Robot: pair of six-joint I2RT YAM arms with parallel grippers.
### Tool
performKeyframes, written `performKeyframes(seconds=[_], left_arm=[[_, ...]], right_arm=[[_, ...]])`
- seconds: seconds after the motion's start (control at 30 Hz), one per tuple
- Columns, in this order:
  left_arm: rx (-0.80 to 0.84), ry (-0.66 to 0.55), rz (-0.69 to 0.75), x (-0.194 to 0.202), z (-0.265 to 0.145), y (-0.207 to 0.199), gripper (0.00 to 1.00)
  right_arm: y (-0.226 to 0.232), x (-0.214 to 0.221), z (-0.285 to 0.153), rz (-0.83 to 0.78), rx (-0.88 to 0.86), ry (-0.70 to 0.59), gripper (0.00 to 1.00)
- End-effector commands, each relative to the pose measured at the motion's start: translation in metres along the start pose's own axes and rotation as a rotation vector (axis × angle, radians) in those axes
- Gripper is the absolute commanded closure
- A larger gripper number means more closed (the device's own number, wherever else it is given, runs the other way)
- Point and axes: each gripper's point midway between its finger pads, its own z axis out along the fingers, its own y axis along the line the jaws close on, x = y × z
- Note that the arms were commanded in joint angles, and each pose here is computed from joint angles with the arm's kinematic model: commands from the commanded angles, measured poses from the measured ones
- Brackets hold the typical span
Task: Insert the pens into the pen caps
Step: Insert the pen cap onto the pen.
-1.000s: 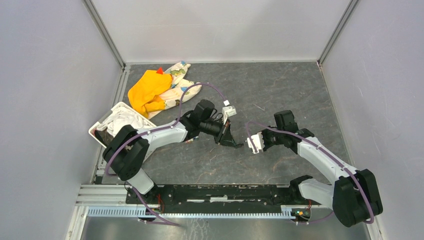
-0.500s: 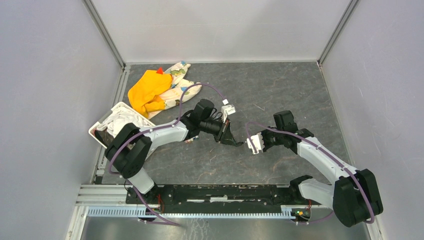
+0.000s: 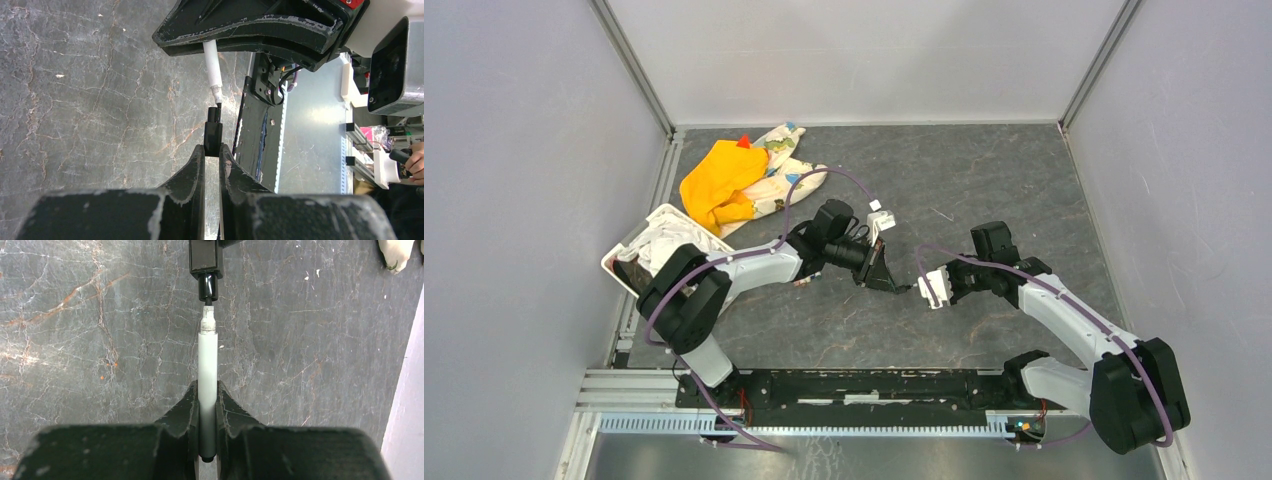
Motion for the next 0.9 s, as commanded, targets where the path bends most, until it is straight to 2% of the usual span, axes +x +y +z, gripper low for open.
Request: performKeyframes(seconds=[0.0, 0.87], left_arm=[[0.011, -0.02, -0.01, -0.007, 0.001, -0.002, 0.98], [0.04, -0.021, 0.001, -0.004, -0.003, -0.01, 0.98]], right_arm=[[-0.009, -0.015, -0.002, -0.034, 0.01, -0.049, 1.0], [-0.02, -0.016, -0.004, 0.034, 0.044, -0.042, 1.0]])
